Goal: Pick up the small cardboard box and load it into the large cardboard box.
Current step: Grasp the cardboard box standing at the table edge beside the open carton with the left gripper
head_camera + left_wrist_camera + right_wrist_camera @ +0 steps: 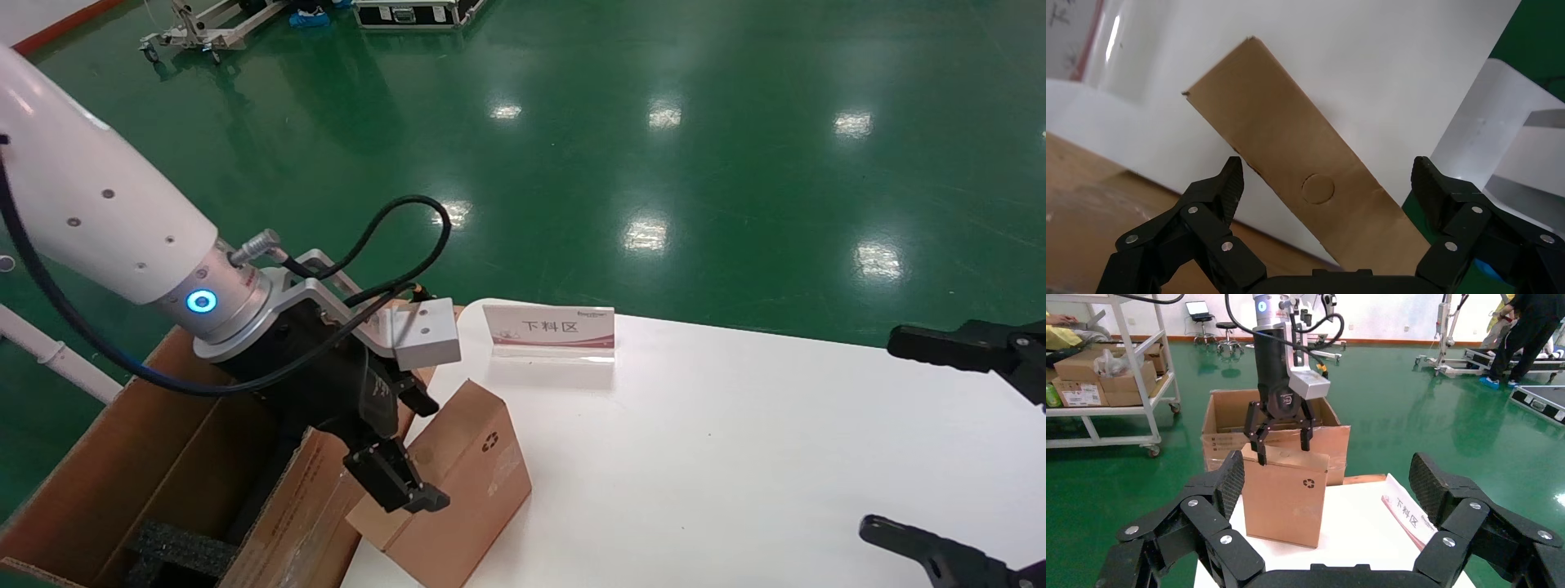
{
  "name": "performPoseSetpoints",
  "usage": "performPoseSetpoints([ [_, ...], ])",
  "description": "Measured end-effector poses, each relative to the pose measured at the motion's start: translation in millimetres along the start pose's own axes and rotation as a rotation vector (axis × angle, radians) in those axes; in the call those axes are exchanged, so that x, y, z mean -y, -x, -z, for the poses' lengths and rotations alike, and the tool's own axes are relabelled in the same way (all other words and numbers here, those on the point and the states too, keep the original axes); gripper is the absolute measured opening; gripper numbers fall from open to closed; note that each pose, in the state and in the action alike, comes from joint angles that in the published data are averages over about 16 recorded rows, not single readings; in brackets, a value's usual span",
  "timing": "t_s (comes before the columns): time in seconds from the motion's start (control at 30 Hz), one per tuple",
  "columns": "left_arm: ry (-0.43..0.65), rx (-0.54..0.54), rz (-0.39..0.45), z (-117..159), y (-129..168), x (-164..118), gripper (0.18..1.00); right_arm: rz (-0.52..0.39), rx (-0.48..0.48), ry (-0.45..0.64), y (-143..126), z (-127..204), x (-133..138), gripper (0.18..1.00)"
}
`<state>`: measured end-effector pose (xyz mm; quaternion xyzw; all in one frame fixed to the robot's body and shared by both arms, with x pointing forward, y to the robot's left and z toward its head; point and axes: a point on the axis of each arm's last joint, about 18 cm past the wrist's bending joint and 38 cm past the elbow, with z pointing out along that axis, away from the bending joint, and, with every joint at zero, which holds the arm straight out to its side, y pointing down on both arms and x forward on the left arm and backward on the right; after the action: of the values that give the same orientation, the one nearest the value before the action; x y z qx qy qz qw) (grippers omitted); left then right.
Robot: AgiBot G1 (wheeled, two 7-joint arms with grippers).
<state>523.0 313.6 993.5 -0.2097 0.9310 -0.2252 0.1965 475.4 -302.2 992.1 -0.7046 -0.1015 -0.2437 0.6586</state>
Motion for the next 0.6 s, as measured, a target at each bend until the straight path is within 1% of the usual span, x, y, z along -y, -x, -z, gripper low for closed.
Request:
performPoseSetpoints([
  [0.23, 0.077, -0.008, 0.036, -6, -2, -2, 1.001, 0.0, 0.0, 0.0, 0, 0, 0, 1.001],
  [0.6, 0.159, -0.017, 0.07, -15, -5, -8, 1.001, 0.0, 0.0, 0.0, 0, 0, 0, 1.001],
])
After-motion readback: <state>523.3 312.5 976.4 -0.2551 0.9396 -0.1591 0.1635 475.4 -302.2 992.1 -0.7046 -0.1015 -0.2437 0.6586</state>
